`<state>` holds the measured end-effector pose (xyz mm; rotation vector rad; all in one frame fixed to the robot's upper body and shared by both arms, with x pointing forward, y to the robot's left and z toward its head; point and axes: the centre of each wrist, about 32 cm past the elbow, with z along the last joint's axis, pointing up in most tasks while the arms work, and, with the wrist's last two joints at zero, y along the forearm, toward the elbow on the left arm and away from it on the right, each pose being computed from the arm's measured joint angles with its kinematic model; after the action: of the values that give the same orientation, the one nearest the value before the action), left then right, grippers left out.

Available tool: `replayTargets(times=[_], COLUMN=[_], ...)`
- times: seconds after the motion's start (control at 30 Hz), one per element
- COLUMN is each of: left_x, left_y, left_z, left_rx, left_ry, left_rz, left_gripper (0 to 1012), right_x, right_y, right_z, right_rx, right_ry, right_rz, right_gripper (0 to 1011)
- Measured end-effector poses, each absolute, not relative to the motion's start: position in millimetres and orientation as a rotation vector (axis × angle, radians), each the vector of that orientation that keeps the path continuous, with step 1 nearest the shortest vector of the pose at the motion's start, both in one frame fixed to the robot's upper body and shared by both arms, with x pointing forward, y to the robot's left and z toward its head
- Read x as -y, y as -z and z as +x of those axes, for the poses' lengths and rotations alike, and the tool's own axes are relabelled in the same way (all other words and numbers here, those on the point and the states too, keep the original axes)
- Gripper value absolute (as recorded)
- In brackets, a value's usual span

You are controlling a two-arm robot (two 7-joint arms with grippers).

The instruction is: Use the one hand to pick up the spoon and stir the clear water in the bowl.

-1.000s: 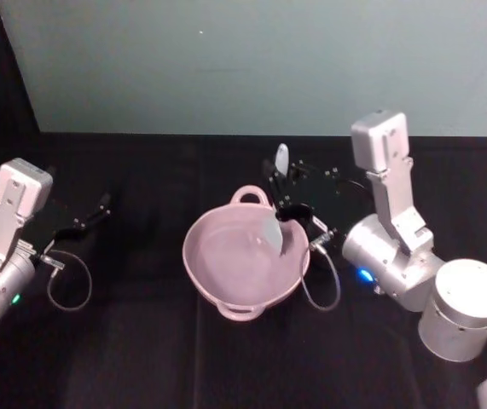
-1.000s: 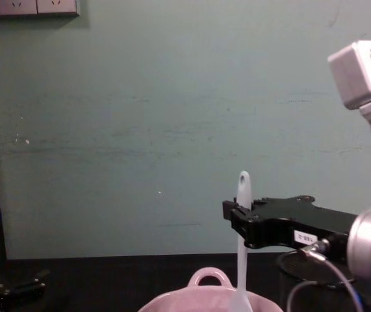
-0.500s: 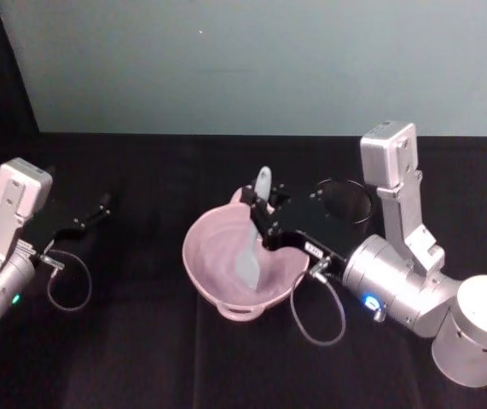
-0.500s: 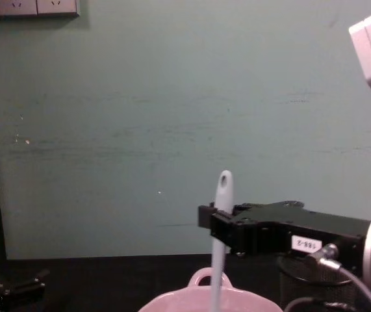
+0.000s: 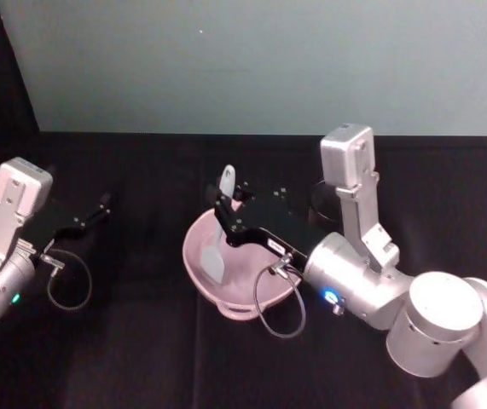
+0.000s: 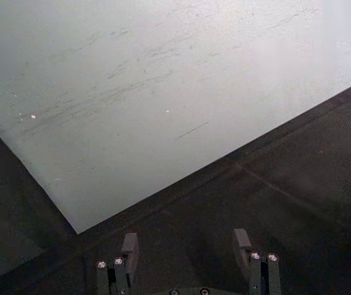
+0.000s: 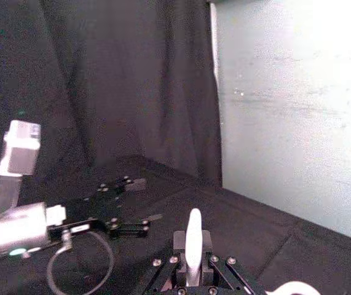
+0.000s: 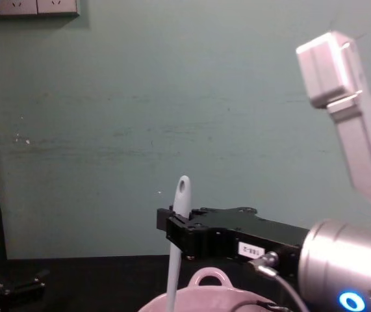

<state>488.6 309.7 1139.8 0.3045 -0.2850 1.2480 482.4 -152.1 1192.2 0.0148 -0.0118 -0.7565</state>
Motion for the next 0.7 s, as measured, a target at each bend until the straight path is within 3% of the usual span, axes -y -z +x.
replayTargets(times=[0.37,0.7], left_x=[-310,-310], left_y=[-1140,-1140], left_z=[489,489], left_rx=[0.285,0.285], left_ry=[-1.248,-1.248], left_rz=[0.305,0.305], left_gripper=[1011,1011], right_x=[139,151], right_y=[-1183,-1184], right_z=[506,514], right_rx=[0.09,0.131], right_ry=[0.882,0.97], right_rz=[0.038,0.013], right_gripper=[127,127])
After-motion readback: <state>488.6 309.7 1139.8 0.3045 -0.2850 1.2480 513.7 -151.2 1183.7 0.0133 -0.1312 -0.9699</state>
